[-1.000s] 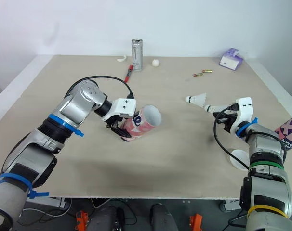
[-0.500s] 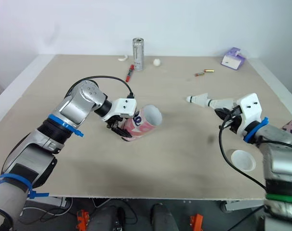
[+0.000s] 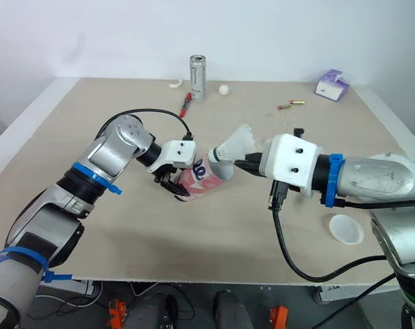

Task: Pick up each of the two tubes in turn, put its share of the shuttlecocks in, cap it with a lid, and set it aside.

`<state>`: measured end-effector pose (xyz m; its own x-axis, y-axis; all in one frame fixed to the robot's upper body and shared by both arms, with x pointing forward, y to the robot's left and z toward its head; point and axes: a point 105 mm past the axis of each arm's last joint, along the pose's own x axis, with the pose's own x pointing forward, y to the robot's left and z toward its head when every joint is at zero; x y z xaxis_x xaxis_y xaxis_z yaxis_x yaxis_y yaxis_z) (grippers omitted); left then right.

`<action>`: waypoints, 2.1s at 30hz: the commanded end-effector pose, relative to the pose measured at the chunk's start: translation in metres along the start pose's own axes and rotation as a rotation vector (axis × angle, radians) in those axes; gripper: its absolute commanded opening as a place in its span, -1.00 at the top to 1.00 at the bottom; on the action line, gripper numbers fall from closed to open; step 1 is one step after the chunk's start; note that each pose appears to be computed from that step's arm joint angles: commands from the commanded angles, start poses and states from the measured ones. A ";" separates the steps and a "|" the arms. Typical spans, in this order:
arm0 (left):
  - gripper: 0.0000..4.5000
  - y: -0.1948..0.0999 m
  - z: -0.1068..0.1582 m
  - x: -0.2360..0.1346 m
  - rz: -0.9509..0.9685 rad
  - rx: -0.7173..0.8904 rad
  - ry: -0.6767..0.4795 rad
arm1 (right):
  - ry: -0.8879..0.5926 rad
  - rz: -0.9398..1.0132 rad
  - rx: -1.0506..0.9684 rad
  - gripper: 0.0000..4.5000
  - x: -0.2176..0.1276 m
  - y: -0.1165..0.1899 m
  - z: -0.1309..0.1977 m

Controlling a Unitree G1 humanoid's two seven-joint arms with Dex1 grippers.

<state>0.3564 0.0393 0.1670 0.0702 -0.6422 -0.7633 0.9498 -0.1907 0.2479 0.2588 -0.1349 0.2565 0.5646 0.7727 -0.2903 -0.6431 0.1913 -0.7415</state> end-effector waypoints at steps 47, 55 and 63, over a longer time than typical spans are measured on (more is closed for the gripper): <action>-0.43 -0.002 -0.002 -0.002 0.003 -0.006 0.003 | -0.171 -0.114 0.256 -0.95 -0.013 -0.043 -0.021; -0.43 -0.003 -0.003 -0.003 0.006 -0.011 -0.001 | 0.013 -0.386 0.607 -0.95 -0.022 -0.063 -0.108; -0.43 -0.004 -0.005 -0.003 0.007 -0.017 -0.007 | 0.087 -0.570 0.766 -0.95 -0.007 -0.070 -0.179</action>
<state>0.3555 0.0456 0.1665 0.0825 -0.6457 -0.7591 0.9536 -0.1701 0.2483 0.3831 -0.2518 0.1921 0.8887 0.4411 -0.1246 -0.4570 0.8740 -0.1650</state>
